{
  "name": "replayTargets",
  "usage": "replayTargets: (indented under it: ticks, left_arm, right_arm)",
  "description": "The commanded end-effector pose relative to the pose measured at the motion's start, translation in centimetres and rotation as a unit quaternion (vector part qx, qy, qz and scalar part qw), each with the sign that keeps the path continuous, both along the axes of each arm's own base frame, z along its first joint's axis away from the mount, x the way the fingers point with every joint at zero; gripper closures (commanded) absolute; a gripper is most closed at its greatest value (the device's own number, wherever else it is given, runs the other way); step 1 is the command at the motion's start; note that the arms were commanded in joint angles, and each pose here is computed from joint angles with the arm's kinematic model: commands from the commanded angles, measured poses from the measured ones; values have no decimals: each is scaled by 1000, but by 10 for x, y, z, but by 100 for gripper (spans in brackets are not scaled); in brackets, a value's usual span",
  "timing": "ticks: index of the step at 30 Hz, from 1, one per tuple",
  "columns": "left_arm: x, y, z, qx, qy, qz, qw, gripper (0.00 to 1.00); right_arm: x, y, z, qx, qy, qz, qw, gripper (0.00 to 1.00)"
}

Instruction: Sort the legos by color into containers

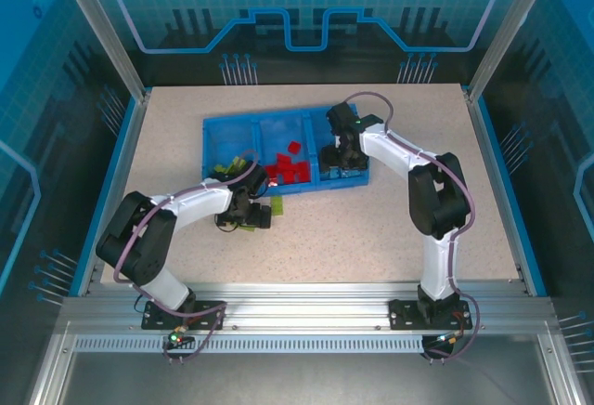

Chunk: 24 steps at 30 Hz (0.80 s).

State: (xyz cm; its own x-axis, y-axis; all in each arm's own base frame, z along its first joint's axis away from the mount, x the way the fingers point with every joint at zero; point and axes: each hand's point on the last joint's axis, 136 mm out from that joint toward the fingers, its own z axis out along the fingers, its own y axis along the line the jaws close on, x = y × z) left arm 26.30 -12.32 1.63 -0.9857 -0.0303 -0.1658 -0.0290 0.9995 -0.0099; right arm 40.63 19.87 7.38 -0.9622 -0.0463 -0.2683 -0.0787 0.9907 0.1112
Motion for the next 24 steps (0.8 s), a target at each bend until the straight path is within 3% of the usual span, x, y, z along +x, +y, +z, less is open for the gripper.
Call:
replayTargets:
  ticks: [1,5,12,20,24]
  left_arm:
    - [-5,-2,-6,-1,18,-7,1000,10]
    - [-7,1,-11,11,33,0,999,13]
    - [-5,-3,-12,-2,31,20,999,21]
    - [-10,-6,-11,-19,33,35,999,45]
    - [-12,-5,0,-26,21,44,998,46]
  right_arm:
    - [-7,-5,7,12,11,-14,1000,14]
    - [-6,-3,13,23,3,-21,1000,0]
    - [-10,-1,23,40,-6,-26,999,0]
    - [-13,-3,28,43,-11,-25,999,0]
    - [-14,-1,31,51,-13,-24,998,0]
